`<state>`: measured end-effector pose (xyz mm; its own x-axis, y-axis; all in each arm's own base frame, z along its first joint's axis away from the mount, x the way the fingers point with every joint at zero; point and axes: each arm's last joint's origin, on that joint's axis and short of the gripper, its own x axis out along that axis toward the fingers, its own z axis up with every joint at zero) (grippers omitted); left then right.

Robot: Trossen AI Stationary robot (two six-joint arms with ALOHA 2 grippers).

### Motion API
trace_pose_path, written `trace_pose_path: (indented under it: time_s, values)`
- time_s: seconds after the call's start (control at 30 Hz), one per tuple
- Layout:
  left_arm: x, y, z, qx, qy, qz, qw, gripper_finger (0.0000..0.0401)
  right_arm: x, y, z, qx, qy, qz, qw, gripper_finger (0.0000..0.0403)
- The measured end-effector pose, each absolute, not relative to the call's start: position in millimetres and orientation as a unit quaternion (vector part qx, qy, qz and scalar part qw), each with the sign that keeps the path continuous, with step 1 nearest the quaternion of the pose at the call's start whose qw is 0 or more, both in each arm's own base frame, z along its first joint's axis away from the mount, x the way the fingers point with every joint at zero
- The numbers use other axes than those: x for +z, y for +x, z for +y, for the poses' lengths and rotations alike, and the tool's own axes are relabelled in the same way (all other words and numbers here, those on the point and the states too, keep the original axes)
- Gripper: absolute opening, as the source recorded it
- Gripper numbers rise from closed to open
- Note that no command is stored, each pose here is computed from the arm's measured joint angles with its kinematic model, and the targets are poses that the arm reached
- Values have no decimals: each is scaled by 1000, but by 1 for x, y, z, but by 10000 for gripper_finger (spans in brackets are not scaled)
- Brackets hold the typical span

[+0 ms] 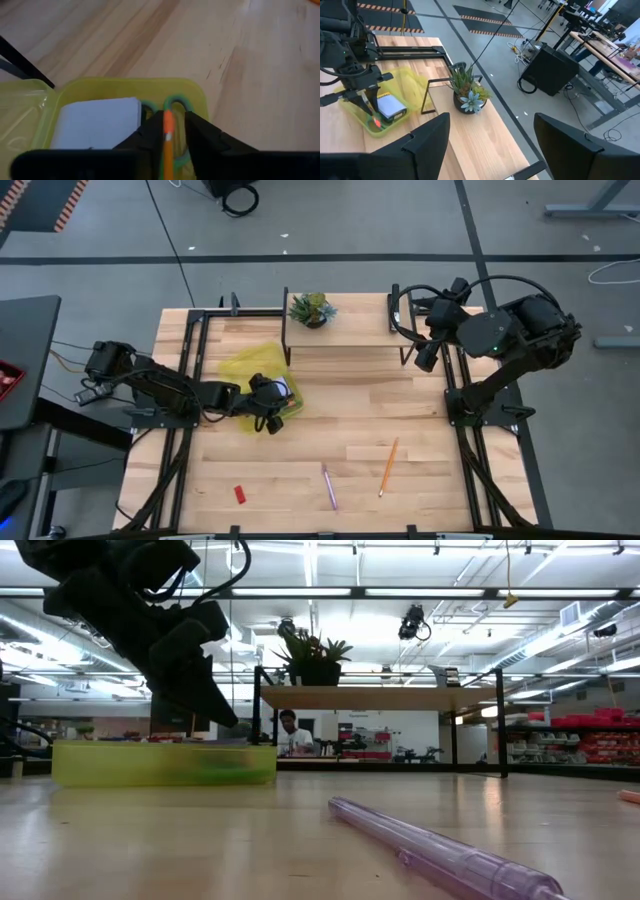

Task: Pack school essentials
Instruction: Put the left orange pencil into the yellow supply box

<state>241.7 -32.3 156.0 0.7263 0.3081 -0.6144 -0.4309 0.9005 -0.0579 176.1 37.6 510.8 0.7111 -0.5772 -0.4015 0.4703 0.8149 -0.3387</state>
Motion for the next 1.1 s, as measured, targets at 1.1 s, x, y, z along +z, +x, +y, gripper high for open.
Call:
trace_pose_path:
  time_s: [1.1]
  values:
    - [200,211,-40,133,-163,532,820,135,511,177,38,-288,-97,248,920,293]
